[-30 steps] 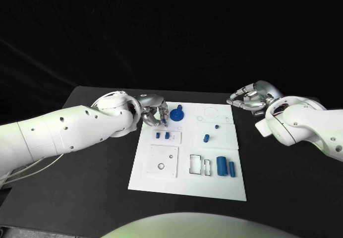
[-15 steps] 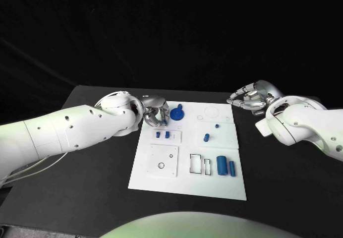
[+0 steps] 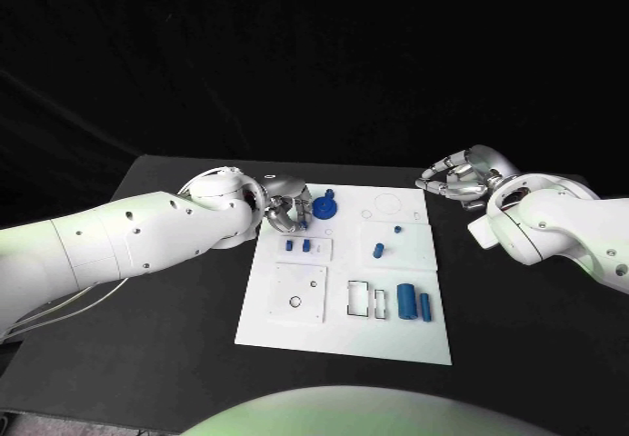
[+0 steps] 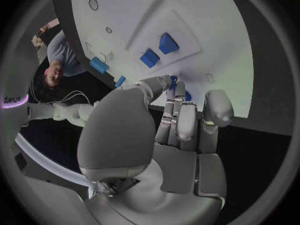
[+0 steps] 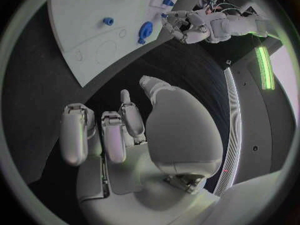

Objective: Assemble the parts on the task board

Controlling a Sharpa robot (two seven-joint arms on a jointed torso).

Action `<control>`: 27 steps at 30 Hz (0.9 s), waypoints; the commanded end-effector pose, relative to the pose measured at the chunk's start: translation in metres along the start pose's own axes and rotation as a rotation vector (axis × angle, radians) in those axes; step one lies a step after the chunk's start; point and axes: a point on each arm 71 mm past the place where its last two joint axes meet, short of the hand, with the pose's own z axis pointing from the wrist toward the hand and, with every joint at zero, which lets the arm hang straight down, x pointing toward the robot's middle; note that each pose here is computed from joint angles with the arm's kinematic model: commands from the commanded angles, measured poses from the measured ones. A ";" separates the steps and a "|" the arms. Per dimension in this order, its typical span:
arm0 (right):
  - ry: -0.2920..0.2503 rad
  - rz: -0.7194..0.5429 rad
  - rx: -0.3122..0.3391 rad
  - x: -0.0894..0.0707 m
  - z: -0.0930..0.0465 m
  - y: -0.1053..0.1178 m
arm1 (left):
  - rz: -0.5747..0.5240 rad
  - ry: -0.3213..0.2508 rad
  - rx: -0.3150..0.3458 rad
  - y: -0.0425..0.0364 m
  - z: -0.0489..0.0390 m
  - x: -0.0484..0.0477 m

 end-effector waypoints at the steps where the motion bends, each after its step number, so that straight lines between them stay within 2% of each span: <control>1: 0.004 -0.005 -0.011 0.001 0.000 0.001 | -0.001 0.030 -0.005 -0.0004 0.0007 0.0027; 12: 0.003 -0.005 -0.010 0.001 0.000 0.001 | 0.001 0.051 -0.009 -0.0002 0.0003 0.0046; 27: 0.002 -0.005 -0.011 0.001 0.000 0.001 | -0.011 0.044 -0.003 -0.0017 0.0023 0.0057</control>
